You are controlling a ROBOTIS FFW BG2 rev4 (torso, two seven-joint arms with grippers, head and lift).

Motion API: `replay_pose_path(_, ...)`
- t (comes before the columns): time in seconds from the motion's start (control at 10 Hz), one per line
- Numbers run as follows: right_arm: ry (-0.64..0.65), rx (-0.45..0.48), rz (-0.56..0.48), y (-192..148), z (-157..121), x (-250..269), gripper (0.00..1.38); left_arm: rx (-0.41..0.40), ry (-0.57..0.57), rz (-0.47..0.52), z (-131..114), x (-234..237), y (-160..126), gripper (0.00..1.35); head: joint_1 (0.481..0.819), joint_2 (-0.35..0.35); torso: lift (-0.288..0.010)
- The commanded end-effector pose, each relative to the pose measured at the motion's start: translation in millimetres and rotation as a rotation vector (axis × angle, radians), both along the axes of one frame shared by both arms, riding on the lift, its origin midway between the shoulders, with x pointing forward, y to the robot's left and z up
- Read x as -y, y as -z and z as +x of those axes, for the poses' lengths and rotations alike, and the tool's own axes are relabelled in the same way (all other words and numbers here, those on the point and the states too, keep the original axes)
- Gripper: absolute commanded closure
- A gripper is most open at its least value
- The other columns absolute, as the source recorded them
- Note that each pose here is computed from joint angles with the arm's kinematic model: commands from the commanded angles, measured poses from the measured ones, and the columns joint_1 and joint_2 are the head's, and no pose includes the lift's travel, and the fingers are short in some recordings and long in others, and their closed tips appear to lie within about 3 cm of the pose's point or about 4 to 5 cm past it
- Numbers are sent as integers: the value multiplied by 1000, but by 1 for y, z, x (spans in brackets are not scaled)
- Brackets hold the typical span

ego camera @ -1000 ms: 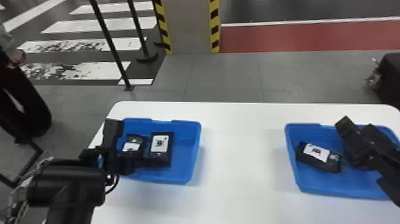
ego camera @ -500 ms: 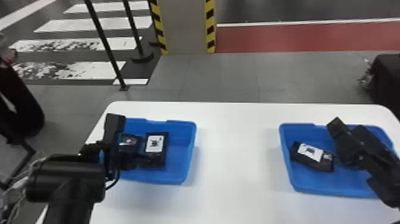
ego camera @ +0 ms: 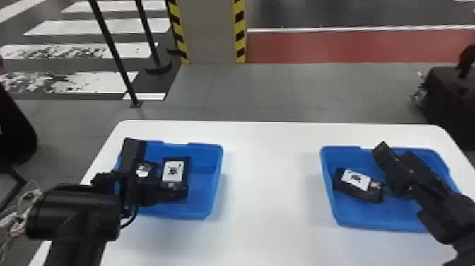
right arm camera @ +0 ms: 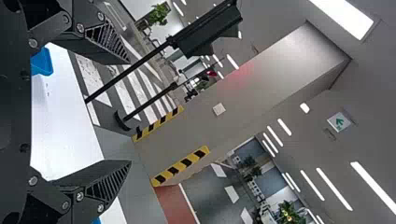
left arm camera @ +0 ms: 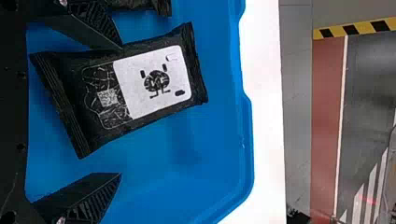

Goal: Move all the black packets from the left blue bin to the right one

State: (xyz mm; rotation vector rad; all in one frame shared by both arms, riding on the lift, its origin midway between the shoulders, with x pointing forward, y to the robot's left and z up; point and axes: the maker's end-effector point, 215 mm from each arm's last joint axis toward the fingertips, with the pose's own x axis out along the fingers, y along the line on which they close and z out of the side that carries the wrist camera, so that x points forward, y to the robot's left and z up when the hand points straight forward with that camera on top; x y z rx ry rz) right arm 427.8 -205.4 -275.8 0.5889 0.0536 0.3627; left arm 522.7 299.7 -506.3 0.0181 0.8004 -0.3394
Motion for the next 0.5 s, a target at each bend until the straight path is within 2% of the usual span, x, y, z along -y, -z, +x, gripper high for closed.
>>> replay_pose_path(0.0,-5,-6,1,2,0,-1,288,8,-7,-1,-1,-4,1,134,695,108,-110)
replay_pose_path(0.2,-8,-17,4,6,-1,-2,288,25,-3,9,3,-3,-2,153,695,115,-110)
replay_pose_path(0.4,-17,-19,12,7,1,-6,288,2,-25,16,2,-10,10,173,695,119,-110)
